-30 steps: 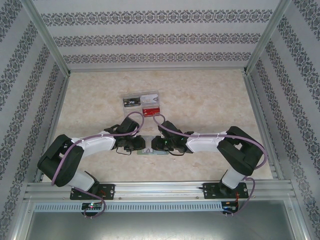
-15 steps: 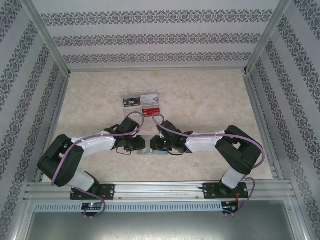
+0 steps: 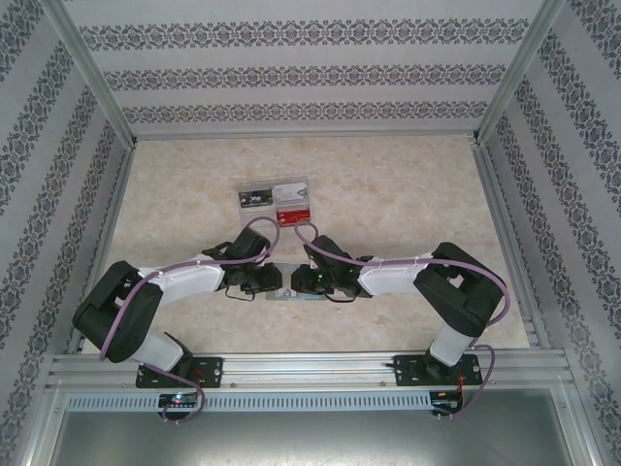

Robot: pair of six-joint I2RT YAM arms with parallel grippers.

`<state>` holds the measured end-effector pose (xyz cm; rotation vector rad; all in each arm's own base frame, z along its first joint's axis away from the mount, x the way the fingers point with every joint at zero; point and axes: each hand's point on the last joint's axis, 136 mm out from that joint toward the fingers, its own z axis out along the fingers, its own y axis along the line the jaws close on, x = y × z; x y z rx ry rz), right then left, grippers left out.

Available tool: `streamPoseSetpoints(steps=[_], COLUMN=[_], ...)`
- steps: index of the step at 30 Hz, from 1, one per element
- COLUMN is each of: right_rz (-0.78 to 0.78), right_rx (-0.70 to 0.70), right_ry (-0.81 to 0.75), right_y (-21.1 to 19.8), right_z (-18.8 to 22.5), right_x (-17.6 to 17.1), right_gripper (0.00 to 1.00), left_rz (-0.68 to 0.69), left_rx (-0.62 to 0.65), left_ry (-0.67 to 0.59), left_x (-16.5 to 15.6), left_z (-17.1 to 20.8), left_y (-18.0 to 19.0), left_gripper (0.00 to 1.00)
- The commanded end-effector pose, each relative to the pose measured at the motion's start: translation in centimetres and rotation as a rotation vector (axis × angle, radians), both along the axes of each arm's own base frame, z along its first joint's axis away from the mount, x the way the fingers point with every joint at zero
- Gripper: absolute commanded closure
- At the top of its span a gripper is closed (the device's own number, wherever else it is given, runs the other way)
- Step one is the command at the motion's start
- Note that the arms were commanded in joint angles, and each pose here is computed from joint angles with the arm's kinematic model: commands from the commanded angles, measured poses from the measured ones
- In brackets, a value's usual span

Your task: Take the credit cards out of the card holder

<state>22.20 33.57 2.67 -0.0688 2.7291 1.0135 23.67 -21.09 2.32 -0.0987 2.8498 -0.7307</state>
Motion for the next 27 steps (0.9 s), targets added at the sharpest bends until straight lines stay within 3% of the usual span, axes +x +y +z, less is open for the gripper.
streamPoseSetpoints(steps=[1, 16, 24, 27], right_rz=[-0.028, -0.009, -0.020, -0.026], right_rx=[-0.013, 0.012, 0.009, 0.007], right_ry=[-0.012, 0.016, 0.016, 0.014], right_y=[-0.90, -0.04, -0.49, -0.76], right_z=[0.29, -0.29, -0.29, -0.26], right_x=[0.21, 0.17, 0.07, 0.08], right_gripper=[0.79, 0.83, 1.00, 1.00], left_rz=[-0.013, -0.014, -0.008, -0.003], left_rx=[0.027, 0.025, 0.037, 0.058], left_ry=[0.016, 0.017, 0.019, 0.025], left_x=[-0.32, -0.31, -0.29, -0.38], left_z=[-0.48, -0.47, -0.53, -0.77], left_y=[-0.02, -0.08, 0.12, 0.48], left_gripper=[0.77, 0.77, 0.77, 0.81])
